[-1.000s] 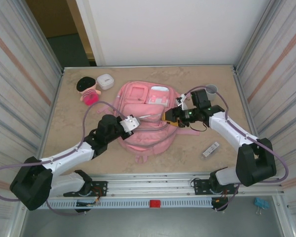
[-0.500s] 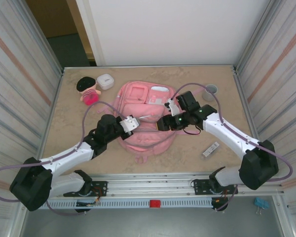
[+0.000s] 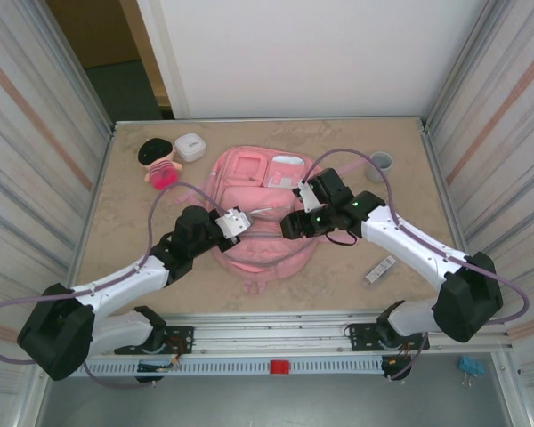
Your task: Pack books, pencil case, and school supplies into a backpack
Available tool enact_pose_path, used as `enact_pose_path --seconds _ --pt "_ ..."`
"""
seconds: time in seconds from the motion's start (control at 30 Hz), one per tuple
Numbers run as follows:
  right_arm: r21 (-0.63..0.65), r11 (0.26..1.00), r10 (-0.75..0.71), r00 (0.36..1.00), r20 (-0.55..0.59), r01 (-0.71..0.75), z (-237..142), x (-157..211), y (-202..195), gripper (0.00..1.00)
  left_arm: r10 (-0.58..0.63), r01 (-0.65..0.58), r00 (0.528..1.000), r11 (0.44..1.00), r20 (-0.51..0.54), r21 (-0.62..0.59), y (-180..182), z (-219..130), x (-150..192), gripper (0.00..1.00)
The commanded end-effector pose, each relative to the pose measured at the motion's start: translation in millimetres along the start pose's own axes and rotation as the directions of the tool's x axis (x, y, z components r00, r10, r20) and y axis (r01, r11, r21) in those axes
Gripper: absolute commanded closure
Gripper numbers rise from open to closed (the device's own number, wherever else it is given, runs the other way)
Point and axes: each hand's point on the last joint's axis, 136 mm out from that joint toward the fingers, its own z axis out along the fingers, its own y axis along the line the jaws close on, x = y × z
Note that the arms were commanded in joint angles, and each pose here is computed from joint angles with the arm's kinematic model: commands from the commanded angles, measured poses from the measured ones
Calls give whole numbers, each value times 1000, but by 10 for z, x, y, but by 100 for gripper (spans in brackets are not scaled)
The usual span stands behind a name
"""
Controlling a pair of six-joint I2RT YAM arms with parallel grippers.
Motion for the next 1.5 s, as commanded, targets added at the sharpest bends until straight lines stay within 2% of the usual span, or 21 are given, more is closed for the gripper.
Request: enact_pose_path --seconds 0.0,0.07,0.17,0.4,0.5,0.63,0.8,0.97,1.13,1.33,1.47 --pt "-65 998 7 998 62 -3 31 -217 201 43 -15 26 991 996 133 -81 238 -91 -349 100" --pt "-67 998 9 998 62 -5 56 -239 228 43 -17 28 991 996 135 -80 239 -92 -353 100" --pt "-5 1000 28 997 75 -28 88 -272 146 44 -20 31 991 996 136 -78 234 -92 -352 100" --pt "222 974 15 995 99 -37 10 -223 -134 64 -20 31 991 996 133 -88 248 -99 -345 100" --pt "251 967 11 995 99 -35 -10 -183 -168 74 -19 31 991 996 134 -89 252 -91 -348 100" --pt "295 955 -1 995 103 -30 -56 -171 -198 80 -22 33 991 995 130 -91 255 -84 -341 100" --pt "296 955 -24 993 115 -12 -93 -224 -196 89 -19 31 992 995 128 -93 258 -95 -339 100" --pt "244 970 -32 994 106 5 -130 -237 -88 100 -30 42 993 994 117 -96 266 -92 -316 100" --pt "125 989 -92 991 93 80 -125 -168 264 100 -84 95 991 990 102 -109 292 -38 -291 100" --pt "1 986 -166 986 33 166 -43 -60 688 100 -90 98 992 990 84 -99 229 69 -323 100" --pt "24 984 -175 985 2 175 12 -37 679 100 -94 103 991 990 93 -100 228 67 -353 100"
